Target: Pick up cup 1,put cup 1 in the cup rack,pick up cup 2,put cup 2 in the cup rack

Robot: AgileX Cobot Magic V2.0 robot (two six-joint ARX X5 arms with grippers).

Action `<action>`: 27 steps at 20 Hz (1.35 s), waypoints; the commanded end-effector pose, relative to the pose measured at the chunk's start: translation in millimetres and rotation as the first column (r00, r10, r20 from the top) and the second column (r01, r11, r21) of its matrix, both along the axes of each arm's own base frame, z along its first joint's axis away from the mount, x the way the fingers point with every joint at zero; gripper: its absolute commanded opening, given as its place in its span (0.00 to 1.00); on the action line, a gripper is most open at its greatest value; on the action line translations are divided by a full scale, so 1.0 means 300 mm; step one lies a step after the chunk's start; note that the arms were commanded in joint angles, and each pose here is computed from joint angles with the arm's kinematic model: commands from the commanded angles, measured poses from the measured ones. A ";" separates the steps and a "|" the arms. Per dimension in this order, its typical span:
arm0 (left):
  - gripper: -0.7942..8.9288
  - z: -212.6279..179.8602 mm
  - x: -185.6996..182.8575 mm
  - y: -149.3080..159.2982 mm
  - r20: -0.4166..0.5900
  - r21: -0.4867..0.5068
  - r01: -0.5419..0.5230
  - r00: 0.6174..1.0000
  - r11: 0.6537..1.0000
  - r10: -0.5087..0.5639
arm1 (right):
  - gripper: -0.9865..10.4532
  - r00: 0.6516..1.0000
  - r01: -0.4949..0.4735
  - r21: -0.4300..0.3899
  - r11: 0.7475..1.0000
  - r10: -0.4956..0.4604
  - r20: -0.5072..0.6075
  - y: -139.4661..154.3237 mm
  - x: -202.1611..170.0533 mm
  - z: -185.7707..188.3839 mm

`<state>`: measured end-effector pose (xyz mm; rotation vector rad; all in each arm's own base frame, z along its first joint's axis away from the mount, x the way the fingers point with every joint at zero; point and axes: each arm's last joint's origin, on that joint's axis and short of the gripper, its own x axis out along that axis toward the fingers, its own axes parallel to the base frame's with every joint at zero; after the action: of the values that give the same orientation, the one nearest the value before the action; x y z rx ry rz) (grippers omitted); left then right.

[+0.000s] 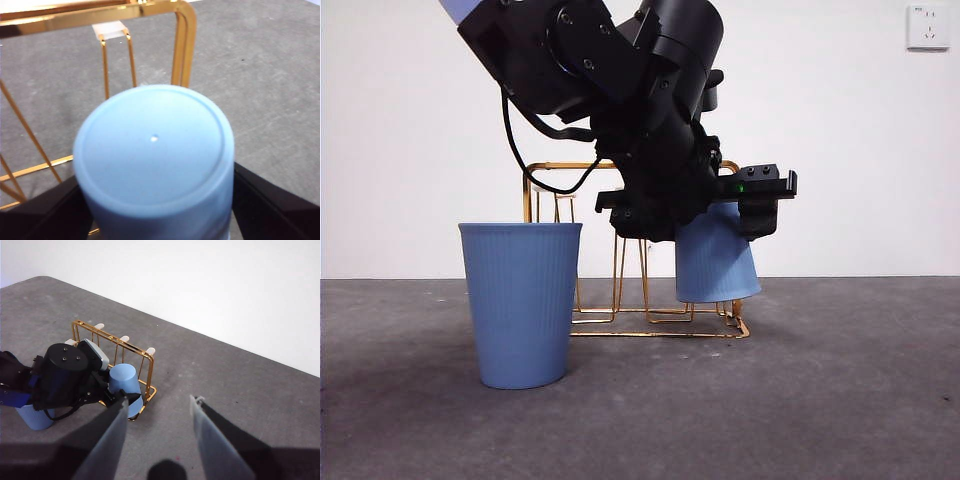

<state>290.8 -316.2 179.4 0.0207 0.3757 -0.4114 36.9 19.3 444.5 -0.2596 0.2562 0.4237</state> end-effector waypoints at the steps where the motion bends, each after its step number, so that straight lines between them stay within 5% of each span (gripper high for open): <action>1: 0.53 -0.043 -0.015 -0.005 -0.060 0.025 0.039 0.997 0.999 -0.038 | 0.28 1.000 0.003 -0.004 1.000 -0.003 -0.004 0.004 0.005 -0.006; 8: 0.58 -0.044 -0.022 0.000 -0.104 0.023 0.052 0.993 0.998 -0.049 | 0.28 1.000 0.003 -0.020 1.000 -0.004 -0.025 0.002 0.003 -0.014; 17: 0.57 0.009 -0.019 -0.019 -0.292 0.077 0.124 0.951 0.989 -0.097 | 0.28 1.000 0.001 -0.028 1.000 -0.002 -0.023 0.002 0.003 -0.015; 27: 0.57 0.118 -0.032 -0.021 -0.522 0.172 0.206 0.848 0.963 -0.088 | 0.28 1.000 -0.005 -0.043 0.999 0.004 -0.015 0.002 0.003 -0.014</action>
<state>282.6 -321.6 215.7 0.1729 0.9439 -0.5245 36.3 18.9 441.8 -0.2889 0.2795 0.4274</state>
